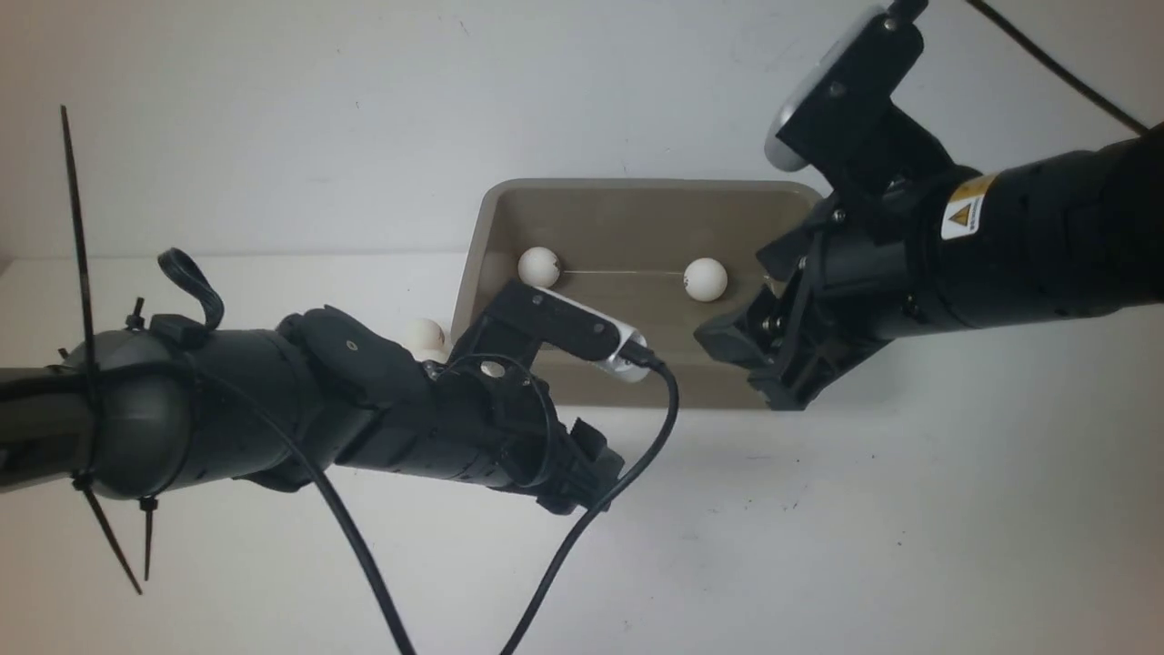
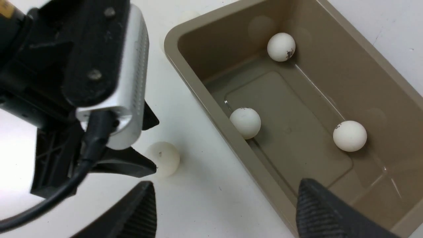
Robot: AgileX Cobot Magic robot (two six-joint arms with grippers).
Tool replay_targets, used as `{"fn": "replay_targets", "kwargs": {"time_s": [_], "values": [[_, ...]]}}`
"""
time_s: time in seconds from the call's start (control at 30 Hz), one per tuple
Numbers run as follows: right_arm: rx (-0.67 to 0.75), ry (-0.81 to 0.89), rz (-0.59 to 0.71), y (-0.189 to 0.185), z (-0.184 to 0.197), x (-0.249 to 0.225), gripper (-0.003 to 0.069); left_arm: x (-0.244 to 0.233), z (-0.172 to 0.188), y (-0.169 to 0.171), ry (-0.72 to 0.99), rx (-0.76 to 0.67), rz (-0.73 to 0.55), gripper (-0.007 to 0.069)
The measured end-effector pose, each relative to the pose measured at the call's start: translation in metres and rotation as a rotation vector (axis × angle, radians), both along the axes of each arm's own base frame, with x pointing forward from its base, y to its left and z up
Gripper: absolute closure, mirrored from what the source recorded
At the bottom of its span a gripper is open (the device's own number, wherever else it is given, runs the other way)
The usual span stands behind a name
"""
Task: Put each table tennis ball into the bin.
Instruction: Use the left arm to clamp the table tennis ball closest to it
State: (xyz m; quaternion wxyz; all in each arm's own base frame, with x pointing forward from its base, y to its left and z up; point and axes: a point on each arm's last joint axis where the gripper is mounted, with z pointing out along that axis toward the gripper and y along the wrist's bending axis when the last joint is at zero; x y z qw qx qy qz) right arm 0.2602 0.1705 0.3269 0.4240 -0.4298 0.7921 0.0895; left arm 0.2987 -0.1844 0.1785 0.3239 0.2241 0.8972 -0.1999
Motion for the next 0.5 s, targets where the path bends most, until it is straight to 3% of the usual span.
{"fn": "replay_targets", "kwargs": {"time_s": [0.5], "values": [[0.001, -0.001, 0.0, 0.0, 0.0, 0.0, 0.0144, 0.01, -0.023, -0.005, 0.062, -0.008, 0.05, 0.0209]]}}
